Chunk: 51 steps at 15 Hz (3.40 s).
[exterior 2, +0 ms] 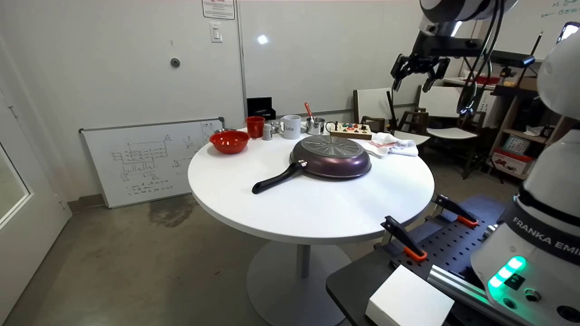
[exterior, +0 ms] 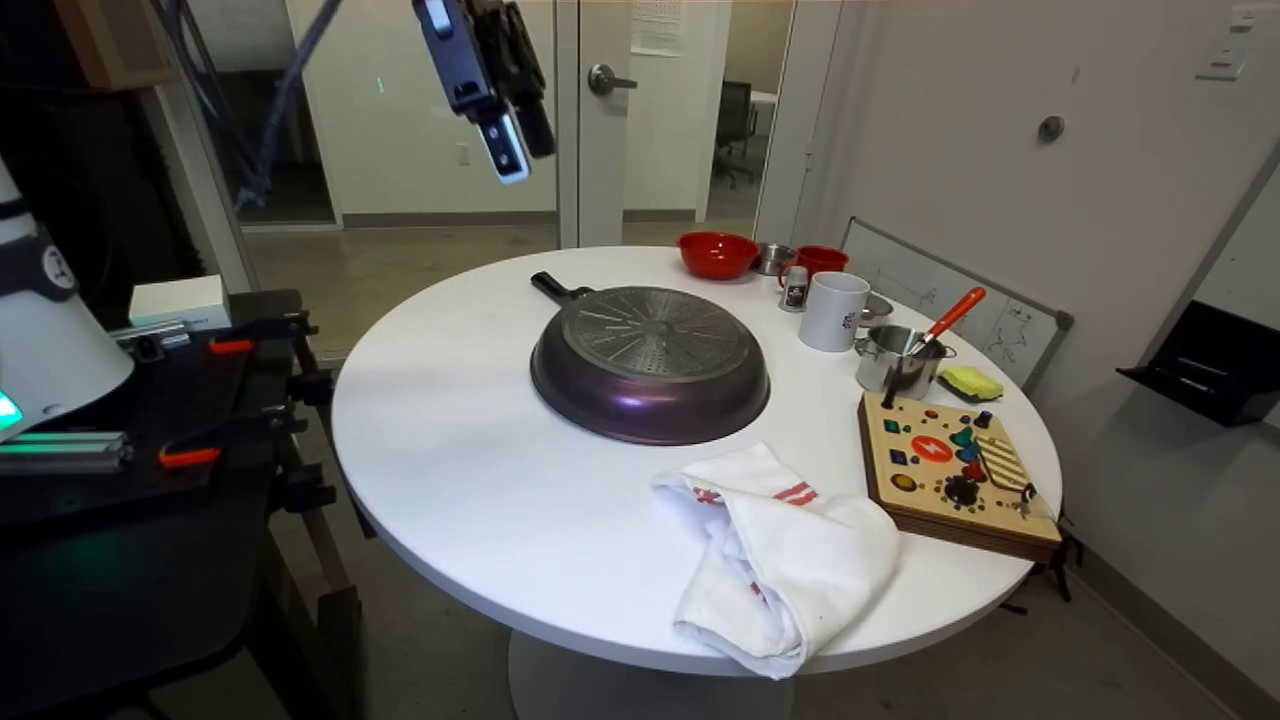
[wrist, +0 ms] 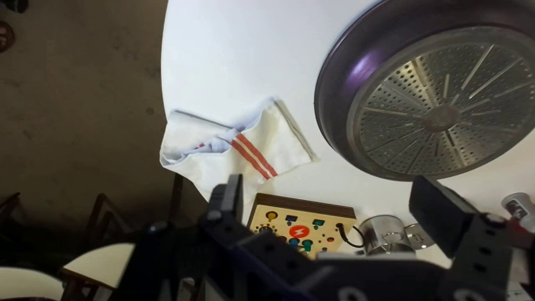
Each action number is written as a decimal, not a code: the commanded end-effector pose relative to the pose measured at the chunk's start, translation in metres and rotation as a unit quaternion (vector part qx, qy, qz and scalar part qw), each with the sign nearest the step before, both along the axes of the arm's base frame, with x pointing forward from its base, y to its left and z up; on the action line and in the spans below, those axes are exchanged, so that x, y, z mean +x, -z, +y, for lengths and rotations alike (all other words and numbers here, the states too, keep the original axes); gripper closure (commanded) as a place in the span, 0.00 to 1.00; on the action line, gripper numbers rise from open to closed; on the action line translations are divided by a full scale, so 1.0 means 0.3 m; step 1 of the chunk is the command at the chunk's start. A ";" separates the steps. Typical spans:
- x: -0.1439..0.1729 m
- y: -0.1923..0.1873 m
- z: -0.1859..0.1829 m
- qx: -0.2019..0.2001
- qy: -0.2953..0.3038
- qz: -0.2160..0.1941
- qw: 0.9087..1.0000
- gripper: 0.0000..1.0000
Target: Pick the cloth and wipe the bottom of the pan
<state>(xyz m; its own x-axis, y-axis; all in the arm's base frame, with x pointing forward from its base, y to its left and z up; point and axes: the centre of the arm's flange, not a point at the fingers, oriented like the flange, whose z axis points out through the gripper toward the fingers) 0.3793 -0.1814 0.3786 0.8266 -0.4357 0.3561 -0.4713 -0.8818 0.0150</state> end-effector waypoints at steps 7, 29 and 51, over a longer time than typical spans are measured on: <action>0.165 0.243 -0.152 -0.013 0.023 0.002 1.000 0.00; 0.467 0.520 -0.528 -0.007 0.132 -0.046 0.990 0.00; 0.489 0.706 -0.544 0.163 0.009 -0.009 0.987 0.00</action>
<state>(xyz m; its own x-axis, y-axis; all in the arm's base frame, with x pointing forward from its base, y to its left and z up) 0.5268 -0.3679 0.1707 0.7248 -0.6554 0.2123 -0.6013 -0.7523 -0.2693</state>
